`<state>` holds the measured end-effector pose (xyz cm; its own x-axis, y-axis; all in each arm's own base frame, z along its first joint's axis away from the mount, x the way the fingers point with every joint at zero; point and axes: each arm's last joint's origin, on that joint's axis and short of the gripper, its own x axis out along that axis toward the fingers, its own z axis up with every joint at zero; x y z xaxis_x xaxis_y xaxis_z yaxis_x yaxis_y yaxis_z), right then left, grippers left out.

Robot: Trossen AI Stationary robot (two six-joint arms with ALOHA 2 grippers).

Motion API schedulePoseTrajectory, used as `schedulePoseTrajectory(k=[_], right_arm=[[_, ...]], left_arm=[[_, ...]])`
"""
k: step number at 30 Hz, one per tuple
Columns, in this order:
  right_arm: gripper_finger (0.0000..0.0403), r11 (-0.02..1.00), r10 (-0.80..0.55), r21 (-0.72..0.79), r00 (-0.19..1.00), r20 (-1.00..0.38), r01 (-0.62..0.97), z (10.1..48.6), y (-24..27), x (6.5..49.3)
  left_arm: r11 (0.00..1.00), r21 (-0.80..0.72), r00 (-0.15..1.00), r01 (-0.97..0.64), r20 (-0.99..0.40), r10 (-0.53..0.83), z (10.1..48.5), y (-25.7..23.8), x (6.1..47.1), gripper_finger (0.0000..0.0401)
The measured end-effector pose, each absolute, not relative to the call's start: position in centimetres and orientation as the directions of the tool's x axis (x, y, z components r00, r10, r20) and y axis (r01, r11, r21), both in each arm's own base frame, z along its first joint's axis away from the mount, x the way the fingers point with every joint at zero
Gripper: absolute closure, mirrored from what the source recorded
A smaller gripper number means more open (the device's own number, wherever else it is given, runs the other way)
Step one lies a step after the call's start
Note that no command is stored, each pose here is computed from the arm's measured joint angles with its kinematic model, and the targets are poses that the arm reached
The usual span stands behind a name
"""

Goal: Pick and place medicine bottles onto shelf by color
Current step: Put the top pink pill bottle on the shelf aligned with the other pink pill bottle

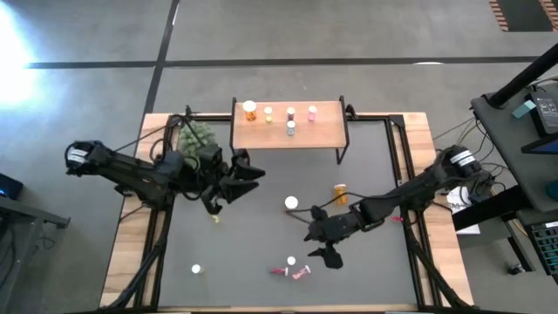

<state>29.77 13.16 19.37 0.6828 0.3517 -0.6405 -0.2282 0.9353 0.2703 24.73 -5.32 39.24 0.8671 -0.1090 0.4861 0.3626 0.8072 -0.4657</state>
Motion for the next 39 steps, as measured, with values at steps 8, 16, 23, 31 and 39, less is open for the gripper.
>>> schedulePoseTrajectory(k=[8,16,23,31,39], right_arm=[[0.0174,0.921,0.358,0.129,0.662,-0.658,-0.369,17.7,15.1,32.8],[0.0175,0.898,0.364,0.071,0.642,-0.674,-0.435,16.9,16.5,35.1],[0.0175,0.896,0.361,0.066,0.634,-0.684,-0.438,16.4,16.5,35.1],[0.0183,0.899,0.372,0.081,0.655,-0.658,-0.430,15.9,16.5,34.9],[0.0218,0.899,0.372,0.079,0.655,-0.658,-0.431,15.8,16.5,34.9]], left_arm=[[0.791,-0.481,0.861,0.377,0.497,-0.108,39.2,-6.4,24.6,0.0232],[0.785,-0.489,0.858,0.380,0.504,-0.101,39.4,-6.7,24.3,0.0232],[0.780,-0.490,0.856,0.389,0.506,-0.108,39.5,-6.9,24.1,0.0232],[0.782,-0.498,0.859,0.374,0.504,-0.089,39.5,-6.9,24.1,0.0232],[0.783,-0.502,0.860,0.367,0.503,-0.080,39.5,-6.8,24.1,0.0232]])
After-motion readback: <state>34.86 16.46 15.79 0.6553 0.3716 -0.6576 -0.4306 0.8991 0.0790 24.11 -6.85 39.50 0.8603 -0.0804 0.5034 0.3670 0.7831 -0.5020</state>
